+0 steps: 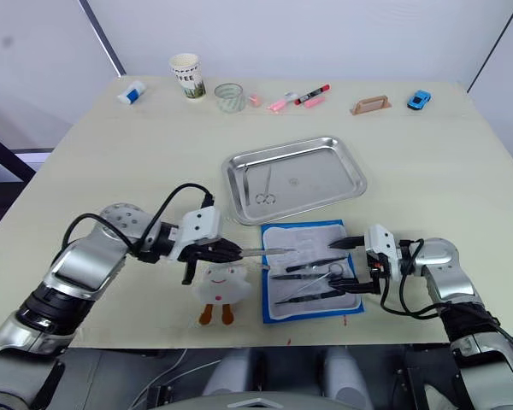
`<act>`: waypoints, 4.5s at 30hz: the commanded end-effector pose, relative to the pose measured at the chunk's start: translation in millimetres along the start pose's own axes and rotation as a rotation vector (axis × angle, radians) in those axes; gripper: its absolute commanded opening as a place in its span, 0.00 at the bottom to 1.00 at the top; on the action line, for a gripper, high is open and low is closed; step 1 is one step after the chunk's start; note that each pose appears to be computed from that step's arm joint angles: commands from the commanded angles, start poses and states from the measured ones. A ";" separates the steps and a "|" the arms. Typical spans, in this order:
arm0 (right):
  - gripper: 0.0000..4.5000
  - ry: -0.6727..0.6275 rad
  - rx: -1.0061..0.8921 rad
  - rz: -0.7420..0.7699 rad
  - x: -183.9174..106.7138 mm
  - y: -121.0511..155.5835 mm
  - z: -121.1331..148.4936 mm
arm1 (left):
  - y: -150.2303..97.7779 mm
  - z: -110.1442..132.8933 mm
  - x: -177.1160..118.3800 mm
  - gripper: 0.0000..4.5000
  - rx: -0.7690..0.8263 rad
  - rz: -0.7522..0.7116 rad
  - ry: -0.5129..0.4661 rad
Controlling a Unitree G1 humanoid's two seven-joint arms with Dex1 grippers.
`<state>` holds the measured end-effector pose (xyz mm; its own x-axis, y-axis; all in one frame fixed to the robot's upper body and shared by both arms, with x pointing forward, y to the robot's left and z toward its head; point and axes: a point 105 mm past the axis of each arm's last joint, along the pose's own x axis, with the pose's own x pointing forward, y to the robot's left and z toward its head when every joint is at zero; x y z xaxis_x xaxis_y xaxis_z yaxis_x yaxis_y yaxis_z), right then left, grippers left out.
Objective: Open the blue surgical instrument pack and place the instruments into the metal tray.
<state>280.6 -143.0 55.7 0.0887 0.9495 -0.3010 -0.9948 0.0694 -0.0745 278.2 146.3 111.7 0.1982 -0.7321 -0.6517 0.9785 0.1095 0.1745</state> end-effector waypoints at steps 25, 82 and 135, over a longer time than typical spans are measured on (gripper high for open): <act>1.00 0.076 0.081 0.024 -6.9 7.2 -18.5 | 96.9 85.8 50.5 0.01 -0.618 0.777 -0.393; 1.00 0.074 0.081 0.019 -5.3 8.9 -18.1 | 88.7 133.2 94.9 0.48 -0.764 0.618 -0.475; 1.00 0.037 0.090 -0.026 1.8 20.1 -15.6 | -21.4 42.3 87.7 0.34 -0.032 -0.106 -0.231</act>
<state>270.4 -142.3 56.0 0.1403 0.9461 -0.2920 -0.9896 0.1249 -0.0709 274.4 56.0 77.3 0.1022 -0.8666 -0.4885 0.9942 0.0723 0.0796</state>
